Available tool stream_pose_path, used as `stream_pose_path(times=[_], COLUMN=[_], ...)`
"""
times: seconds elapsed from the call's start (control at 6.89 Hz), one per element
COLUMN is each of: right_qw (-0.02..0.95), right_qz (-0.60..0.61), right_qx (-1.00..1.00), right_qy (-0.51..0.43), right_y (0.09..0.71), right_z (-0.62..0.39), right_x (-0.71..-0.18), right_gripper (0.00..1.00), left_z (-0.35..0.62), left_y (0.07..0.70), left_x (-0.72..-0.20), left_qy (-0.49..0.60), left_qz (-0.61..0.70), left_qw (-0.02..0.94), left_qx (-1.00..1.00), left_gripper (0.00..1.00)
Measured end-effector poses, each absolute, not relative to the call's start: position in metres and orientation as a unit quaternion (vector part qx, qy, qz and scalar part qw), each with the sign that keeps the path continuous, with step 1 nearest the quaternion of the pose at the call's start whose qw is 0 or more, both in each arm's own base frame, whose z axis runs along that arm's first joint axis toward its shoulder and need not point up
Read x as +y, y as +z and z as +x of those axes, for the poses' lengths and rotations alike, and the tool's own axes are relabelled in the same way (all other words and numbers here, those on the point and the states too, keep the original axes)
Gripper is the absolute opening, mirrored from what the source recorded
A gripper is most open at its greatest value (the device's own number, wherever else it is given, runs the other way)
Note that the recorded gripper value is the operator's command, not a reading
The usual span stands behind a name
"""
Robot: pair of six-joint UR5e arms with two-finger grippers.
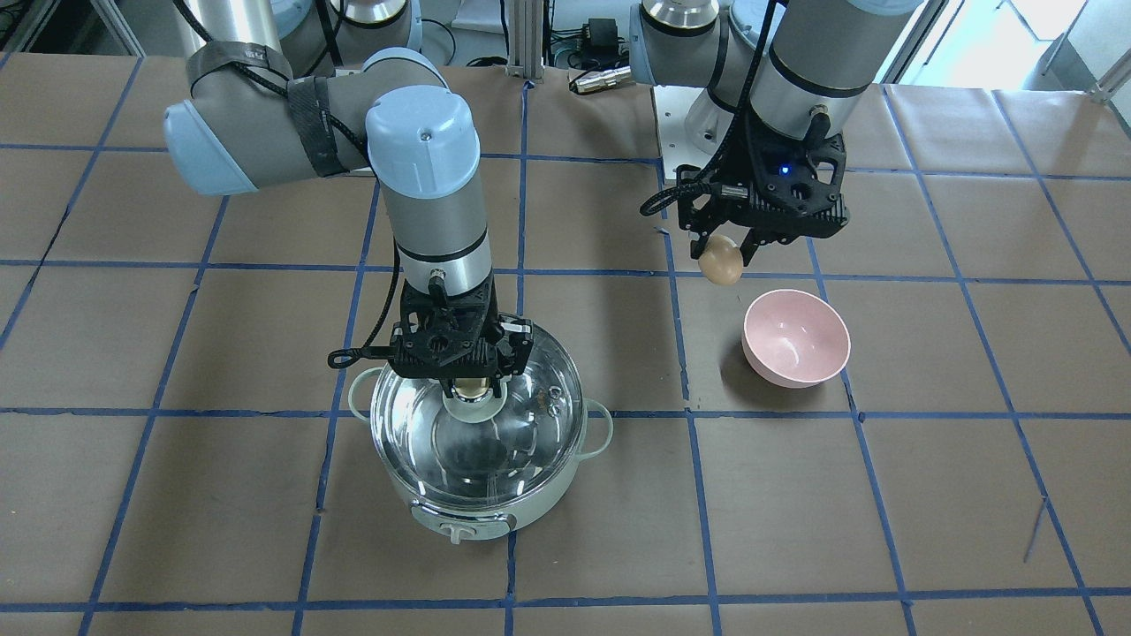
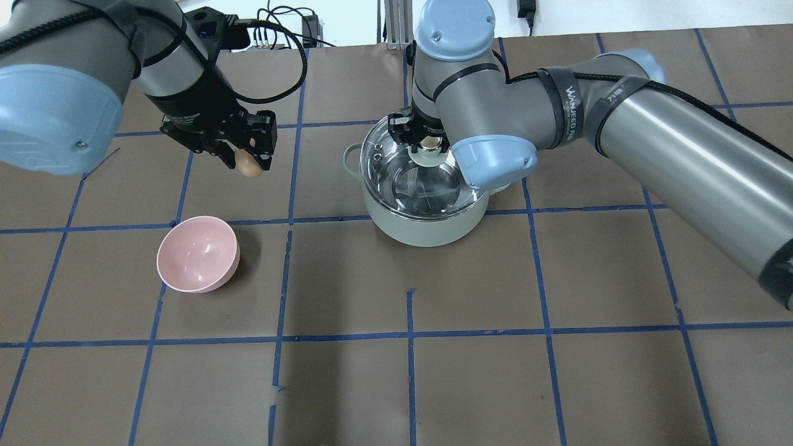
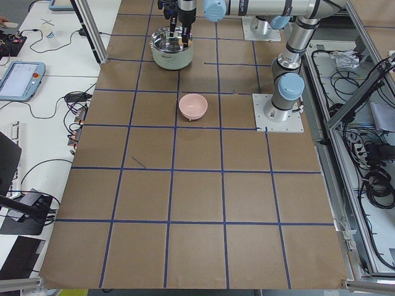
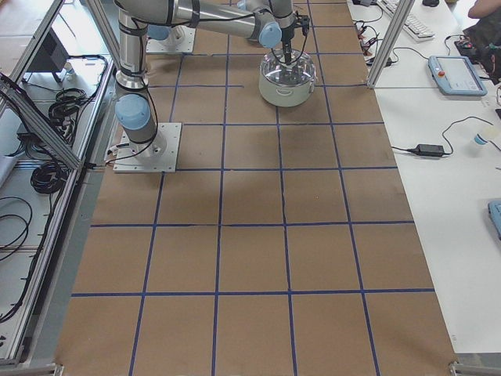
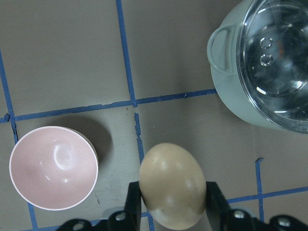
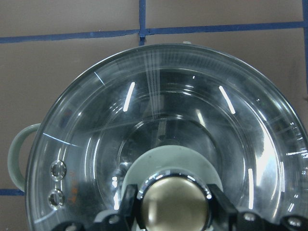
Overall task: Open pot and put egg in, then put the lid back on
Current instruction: 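Lift the glass lid with the right gripper while the left carries the egg over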
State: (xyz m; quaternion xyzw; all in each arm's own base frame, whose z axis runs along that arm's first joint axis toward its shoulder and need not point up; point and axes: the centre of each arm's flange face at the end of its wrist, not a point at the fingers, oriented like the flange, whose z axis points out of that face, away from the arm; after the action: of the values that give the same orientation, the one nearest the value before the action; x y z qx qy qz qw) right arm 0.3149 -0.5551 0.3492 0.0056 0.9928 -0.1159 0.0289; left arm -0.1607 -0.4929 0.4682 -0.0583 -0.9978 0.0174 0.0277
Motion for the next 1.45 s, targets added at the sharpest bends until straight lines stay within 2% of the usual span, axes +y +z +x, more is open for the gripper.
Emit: stream_pose_path(times=[0.44, 0.73, 1.16, 1.45], right_qw=[0.008, -0.006, -0.015, -0.013], right_qz=[0.013, 0.021, 0.026, 0.021], right_qx=[0.993, 0.993, 0.994, 0.996], right_qy=[-0.121, -0.12, -0.101, -0.091], right_y=[0.393, 0.434, 0.463, 0.465], right_z=[0.27, 0.191, 0.084, 0.057], right_x=[-0.552, -0.553, -0.549, -0.546], right_gripper=[0.2, 0.21, 0.23, 0.23], left_z=[-0.162, -0.181, -0.299, -0.346], left_y=[0.465, 0.449, 0.372, 0.326], left_x=[-0.495, -0.506, -0.538, -0.55], left_qy=[0.017, 0.021, 0.057, 0.088], left_qz=[-0.058, -0.049, -0.036, -0.047], left_qw=[0.028, 0.029, 0.037, 0.049], left_qx=[-0.998, -0.998, -0.997, -0.994], left_gripper=[0.01, 0.01, 0.01, 0.01])
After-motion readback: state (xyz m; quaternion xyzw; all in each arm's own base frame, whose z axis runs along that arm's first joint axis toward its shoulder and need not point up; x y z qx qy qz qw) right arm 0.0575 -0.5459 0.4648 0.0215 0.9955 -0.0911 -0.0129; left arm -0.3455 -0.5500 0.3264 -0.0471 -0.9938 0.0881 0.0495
